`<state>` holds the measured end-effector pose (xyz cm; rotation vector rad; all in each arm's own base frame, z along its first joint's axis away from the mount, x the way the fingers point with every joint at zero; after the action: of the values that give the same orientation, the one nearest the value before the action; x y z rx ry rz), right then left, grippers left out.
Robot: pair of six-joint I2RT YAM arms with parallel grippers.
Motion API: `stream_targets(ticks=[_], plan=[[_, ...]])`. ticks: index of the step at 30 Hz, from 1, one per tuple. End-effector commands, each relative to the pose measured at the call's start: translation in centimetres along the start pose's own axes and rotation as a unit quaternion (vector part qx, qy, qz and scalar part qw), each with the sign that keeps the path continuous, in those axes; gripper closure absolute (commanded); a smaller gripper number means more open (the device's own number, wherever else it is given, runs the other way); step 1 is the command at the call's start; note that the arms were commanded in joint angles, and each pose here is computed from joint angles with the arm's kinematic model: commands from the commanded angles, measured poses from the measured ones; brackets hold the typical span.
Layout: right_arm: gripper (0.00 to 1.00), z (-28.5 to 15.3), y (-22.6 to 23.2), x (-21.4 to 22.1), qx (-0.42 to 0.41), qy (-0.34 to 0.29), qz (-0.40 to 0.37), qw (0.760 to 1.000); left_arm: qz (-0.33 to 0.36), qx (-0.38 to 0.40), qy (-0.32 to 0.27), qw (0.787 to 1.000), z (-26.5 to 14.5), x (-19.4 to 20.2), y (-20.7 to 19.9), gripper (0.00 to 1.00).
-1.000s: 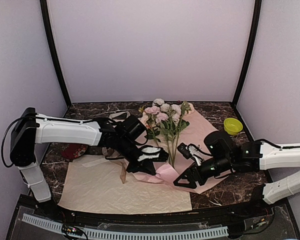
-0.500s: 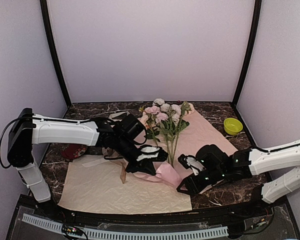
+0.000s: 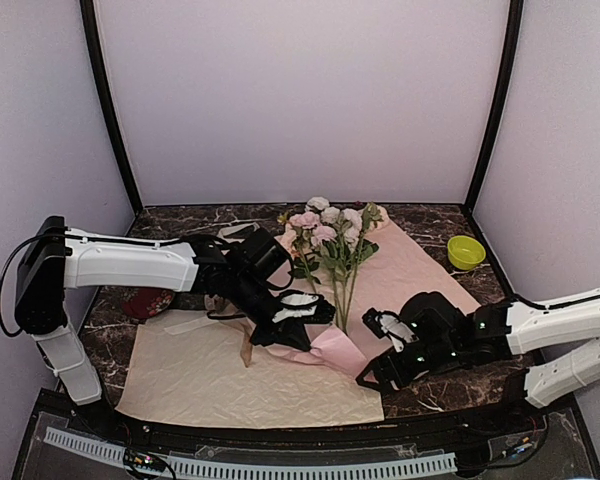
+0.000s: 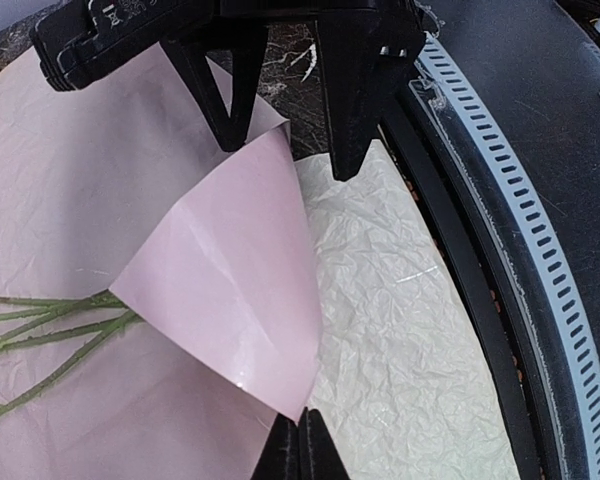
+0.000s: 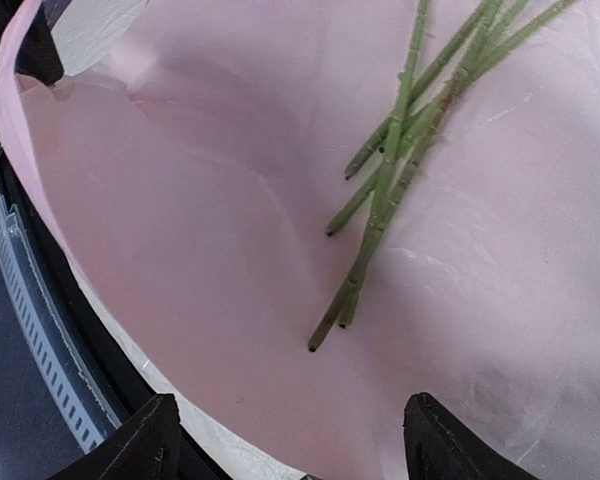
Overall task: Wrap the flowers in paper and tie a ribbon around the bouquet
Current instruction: Pass from the left arm to the right
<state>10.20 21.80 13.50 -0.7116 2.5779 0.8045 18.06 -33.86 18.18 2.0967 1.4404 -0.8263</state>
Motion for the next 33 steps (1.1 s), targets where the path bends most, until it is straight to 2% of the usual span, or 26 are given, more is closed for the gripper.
stream_targets(ticks=[1, 4, 8, 10, 11, 12, 13, 14, 17, 26, 30, 33], plan=[[0.27, 0.6, 1.4, -0.8, -0.068, -0.019, -0.033, 0.997, 0.007, 0.001, -0.004, 1.0, -1.1, -0.4, -0.5, 1.0], [0.43, 1.4, 0.7, -0.2, -0.07, -0.017, -0.039, 0.997, 0.009, -0.003, -0.003, 1.0, -1.2, -0.3, -0.6, 1.0], [0.84, 2.0, -0.4, 0.3, -0.061, -0.006, -0.024, 0.998, 0.004, -0.008, -0.006, 1.0, -1.3, -0.3, -0.7, 1.0], [1.0, 1.9, -0.4, 0.2, -0.062, -0.003, -0.024, 0.998, -0.002, -0.01, -0.009, 1.0, -1.3, -0.2, -0.9, 1.0], [1.0, 1.8, -0.4, 0.2, -0.063, -0.001, -0.025, 0.998, -0.008, -0.008, -0.009, 1.0, -1.1, 0.1, -1.0, 0.98], [1.0, 1.7, -0.3, 0.1, -0.064, 0.0, -0.025, 0.998, -0.016, -0.008, -0.009, 1.0, -0.8, 0.5, -1.1, 0.85], [1.0, 1.5, -0.2, 0.0, -0.066, 0.0, -0.025, 0.998, -0.023, -0.006, -0.007, 1.0, -0.5, 0.9, -1.3, 0.67], [1.0, 1.3, -0.2, 0.0, -0.066, 0.001, -0.025, 0.998, -0.029, -0.002, -0.005, 1.0, -0.2, 1.4, -1.5, 0.6], [1.0, 0.9, -0.1, -0.2, -0.062, 0.004, -0.021, 0.998, -0.044, 0.001, 0.01, 0.999, 0.9, 3.0, -2.1, 0.5], [1.0, 0.3, 0.3, -0.3, -0.075, 0.034, -0.016, 0.996, -0.045, 0.021, 0.023, 0.999, 3.9, 5.1, -2.6, 0.5], [1.0, 0.2, 0.2, 0.0, -0.08, 0.05, -0.008, 0.996, -0.031, 0.046, 0.029, 0.998, 4.0, 5.5, -3.3, 0.59], [1.0, 0.2, -0.2, 0.3, -0.09, 0.059, 0.012, 0.994, -0.024, 0.087, 0.057, 0.994, 4.3, 6.8, -4.5, 0.65]])
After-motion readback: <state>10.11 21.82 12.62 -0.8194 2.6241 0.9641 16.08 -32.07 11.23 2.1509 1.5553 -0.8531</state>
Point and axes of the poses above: each gripper's point midway between its finger pads, its own z axis out along the fingers, its own y axis along the line the jaws close on, x = y × z, the point moved 9 cm from there along -z, back along the fingers, and after that the axes turned 6 degrees about z, right-handed, at the moved point
